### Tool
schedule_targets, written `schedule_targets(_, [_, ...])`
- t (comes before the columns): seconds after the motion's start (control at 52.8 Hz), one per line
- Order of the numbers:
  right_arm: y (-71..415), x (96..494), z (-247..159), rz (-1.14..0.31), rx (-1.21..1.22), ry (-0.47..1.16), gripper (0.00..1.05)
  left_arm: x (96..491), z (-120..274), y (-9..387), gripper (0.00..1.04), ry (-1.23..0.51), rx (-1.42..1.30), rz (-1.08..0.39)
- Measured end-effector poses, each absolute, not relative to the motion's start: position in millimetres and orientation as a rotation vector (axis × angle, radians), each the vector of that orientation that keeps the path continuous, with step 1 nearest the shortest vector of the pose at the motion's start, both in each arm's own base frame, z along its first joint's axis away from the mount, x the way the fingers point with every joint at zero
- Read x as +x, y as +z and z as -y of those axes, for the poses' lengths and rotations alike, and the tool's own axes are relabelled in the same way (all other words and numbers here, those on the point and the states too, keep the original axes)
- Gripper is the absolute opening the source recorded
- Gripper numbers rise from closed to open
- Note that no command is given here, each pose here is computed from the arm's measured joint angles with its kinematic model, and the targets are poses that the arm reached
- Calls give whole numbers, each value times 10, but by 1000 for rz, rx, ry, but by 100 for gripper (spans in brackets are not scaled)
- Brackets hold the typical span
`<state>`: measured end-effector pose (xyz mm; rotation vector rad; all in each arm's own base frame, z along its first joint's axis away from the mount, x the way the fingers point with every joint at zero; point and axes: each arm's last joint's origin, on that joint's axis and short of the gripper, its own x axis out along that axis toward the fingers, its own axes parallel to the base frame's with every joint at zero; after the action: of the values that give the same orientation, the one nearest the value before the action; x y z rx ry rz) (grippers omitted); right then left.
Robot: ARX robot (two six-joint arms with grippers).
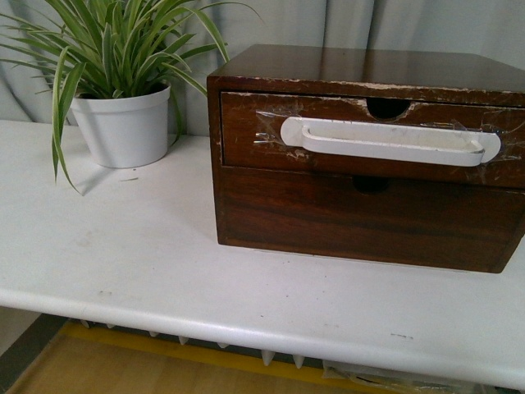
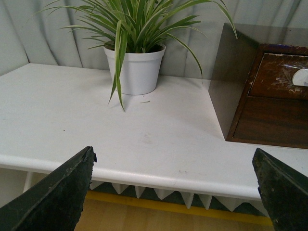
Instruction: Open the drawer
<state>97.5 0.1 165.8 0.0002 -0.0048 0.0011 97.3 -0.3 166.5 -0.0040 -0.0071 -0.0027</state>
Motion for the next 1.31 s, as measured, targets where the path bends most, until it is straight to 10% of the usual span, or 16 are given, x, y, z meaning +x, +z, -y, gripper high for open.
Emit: schedule_targets(1.307, [1658, 975, -1, 5, 0, 1, 96, 973, 3, 1665, 99, -3, -4, 7])
